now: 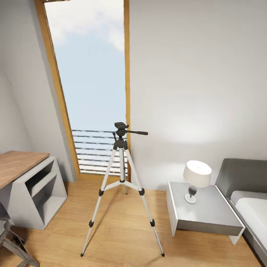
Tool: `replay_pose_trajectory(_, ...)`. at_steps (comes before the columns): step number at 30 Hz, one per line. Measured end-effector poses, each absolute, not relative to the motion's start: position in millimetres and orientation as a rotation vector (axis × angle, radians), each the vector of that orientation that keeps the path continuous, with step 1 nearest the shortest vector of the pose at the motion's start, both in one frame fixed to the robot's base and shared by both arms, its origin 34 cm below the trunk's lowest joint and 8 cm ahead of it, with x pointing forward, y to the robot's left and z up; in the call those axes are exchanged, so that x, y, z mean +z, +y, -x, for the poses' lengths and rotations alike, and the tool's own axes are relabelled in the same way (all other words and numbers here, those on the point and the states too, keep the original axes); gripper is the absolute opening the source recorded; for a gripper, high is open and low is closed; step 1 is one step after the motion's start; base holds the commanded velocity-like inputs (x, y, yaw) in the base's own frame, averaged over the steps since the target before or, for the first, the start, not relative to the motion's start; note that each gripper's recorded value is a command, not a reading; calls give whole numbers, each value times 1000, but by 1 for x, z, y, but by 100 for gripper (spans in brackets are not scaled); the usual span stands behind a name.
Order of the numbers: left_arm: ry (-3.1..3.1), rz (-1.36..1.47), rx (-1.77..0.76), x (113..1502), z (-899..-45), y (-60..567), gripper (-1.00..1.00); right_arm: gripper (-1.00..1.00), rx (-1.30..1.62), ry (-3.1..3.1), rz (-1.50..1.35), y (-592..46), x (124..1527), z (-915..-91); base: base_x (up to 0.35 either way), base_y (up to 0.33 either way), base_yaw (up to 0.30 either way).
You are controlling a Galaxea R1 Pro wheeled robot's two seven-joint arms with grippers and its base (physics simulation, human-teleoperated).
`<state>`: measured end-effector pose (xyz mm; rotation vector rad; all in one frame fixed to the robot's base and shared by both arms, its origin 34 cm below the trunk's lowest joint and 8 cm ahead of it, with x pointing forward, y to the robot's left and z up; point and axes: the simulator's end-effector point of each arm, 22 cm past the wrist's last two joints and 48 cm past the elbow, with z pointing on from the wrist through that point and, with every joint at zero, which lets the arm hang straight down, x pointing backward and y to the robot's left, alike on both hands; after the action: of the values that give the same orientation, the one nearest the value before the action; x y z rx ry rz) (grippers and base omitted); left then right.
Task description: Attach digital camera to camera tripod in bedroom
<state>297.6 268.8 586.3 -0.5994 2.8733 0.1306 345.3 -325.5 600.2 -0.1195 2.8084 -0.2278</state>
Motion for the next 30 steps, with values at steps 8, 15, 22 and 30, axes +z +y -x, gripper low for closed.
replay_pose_trajectory(8,2873,601,131,586,-297,269,-100,100,-229,2807,119,-326,600,-346,0,0,186)
replay_pose_trajectory(15,2873,601,131,586,-298,269,-100,100,-234,2810,122,-329,600,-345,0,0,20)
replay_pose_trajectory(22,2872,601,131,586,-298,269,-100,100,-232,2812,125,-328,600,-344,0,0,3)
replay_pose_trajectory(30,2872,601,131,586,-298,269,-100,100,-228,2814,129,-327,600,-344,0,0,0)
